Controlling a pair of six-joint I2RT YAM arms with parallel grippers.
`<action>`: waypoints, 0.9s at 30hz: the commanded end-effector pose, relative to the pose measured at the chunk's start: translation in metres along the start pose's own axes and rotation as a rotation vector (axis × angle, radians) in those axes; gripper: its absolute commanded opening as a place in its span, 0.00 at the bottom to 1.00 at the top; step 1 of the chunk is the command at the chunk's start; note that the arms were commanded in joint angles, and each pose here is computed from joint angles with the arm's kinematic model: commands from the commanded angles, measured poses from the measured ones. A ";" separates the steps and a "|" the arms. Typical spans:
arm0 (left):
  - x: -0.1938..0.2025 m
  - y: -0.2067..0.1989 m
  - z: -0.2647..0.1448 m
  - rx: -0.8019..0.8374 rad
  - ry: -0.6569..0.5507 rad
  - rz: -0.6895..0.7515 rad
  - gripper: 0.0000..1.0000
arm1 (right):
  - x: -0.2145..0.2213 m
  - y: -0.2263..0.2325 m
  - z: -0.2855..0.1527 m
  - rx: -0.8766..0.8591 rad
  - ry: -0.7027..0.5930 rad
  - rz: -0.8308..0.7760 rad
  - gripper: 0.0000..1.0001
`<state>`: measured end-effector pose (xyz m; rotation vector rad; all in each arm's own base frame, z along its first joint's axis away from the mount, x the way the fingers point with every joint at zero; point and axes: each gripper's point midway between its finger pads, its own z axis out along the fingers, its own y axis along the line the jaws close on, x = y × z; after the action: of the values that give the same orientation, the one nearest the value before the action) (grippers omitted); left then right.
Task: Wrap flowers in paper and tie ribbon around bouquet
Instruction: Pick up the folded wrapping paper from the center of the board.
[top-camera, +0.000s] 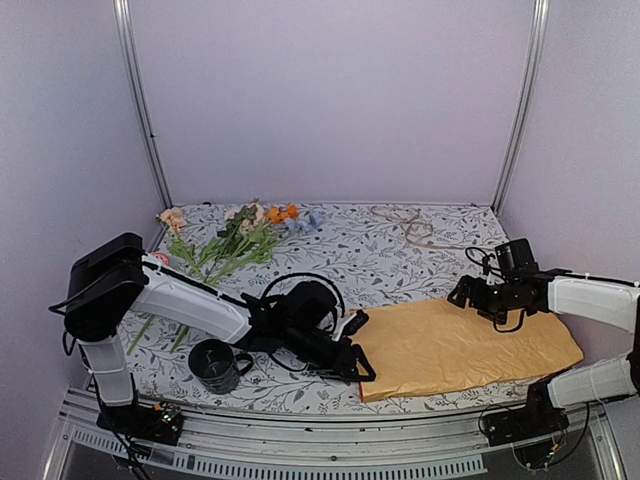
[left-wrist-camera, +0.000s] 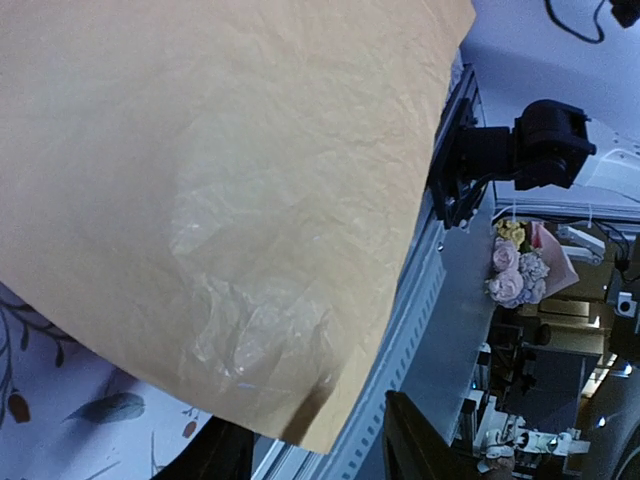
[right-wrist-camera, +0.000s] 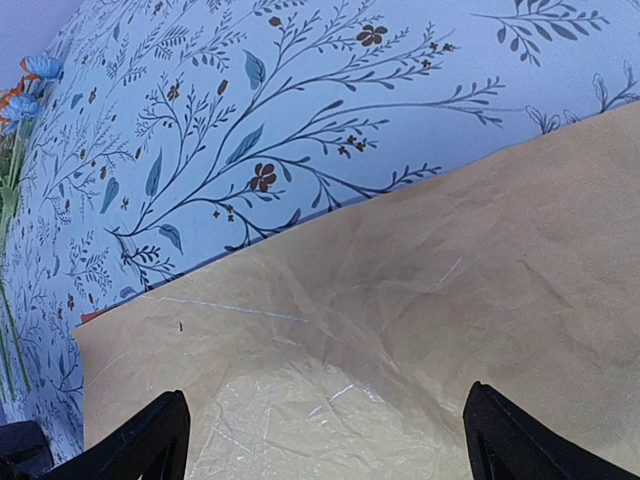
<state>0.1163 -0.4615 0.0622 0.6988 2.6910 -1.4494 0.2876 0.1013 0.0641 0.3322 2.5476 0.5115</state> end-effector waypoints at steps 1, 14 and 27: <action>-0.015 -0.029 0.007 0.094 -0.019 0.076 0.45 | 0.007 -0.003 0.007 -0.002 0.004 0.012 0.98; -0.016 -0.014 0.035 0.124 0.030 0.008 0.48 | 0.004 -0.008 0.002 0.020 -0.024 -0.007 0.98; -0.039 -0.036 0.040 0.193 -0.027 0.067 0.37 | -0.001 -0.003 -0.002 0.010 -0.036 -0.019 0.99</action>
<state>0.1251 -0.5108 0.0656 0.7388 2.5812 -1.6539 0.2821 0.0971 0.0540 0.3379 2.5559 0.4864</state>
